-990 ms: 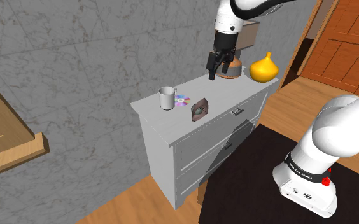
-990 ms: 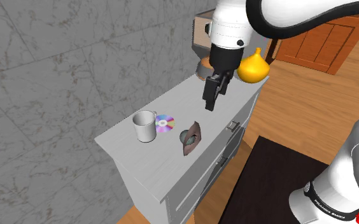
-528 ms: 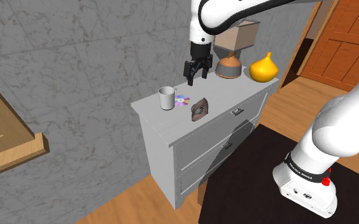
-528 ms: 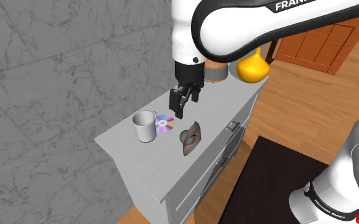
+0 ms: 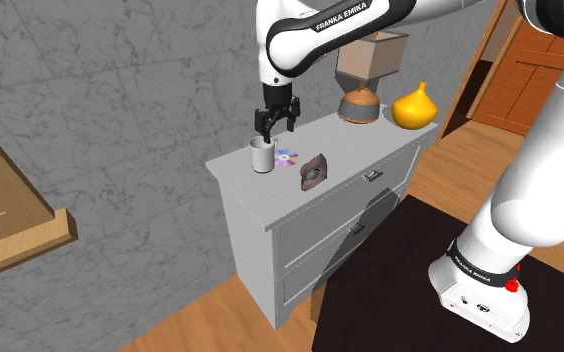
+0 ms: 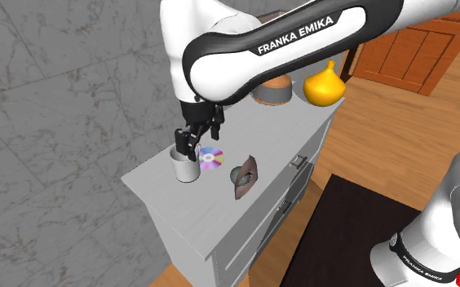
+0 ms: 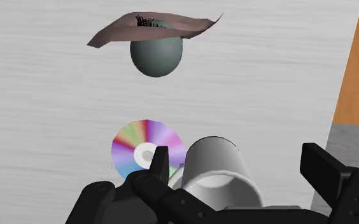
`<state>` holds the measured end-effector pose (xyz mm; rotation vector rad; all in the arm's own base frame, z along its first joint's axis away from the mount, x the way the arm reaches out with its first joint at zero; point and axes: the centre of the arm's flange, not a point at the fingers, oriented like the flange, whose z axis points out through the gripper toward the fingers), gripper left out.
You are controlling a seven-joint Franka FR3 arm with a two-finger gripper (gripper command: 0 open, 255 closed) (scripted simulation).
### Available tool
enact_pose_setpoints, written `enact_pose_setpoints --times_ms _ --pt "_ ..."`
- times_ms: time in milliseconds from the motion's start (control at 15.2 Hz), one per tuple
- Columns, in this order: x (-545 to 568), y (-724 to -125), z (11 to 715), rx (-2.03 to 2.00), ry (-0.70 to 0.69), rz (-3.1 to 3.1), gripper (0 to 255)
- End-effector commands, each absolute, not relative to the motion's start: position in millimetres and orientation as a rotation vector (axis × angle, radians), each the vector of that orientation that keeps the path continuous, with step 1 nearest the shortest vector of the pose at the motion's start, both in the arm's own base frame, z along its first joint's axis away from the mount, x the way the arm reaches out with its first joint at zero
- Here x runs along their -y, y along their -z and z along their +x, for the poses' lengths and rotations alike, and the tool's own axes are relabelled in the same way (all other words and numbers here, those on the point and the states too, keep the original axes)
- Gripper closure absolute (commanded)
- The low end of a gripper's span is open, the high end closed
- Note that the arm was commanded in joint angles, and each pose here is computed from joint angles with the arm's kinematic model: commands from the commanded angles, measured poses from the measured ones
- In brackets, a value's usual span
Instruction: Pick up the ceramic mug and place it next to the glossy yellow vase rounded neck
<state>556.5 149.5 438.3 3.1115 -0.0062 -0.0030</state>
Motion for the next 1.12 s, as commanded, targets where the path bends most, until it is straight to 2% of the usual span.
enact_pose_setpoints --times_ms 0,396,1056 --pt "-162.5 -425.1 581.4 0.017 0.006 3.101 0" --pt "-192.7 -388.5 645.1 0.046 0.017 3.071 0" --pt "-189.9 -348.6 644.6 0.046 0.017 3.071 0"
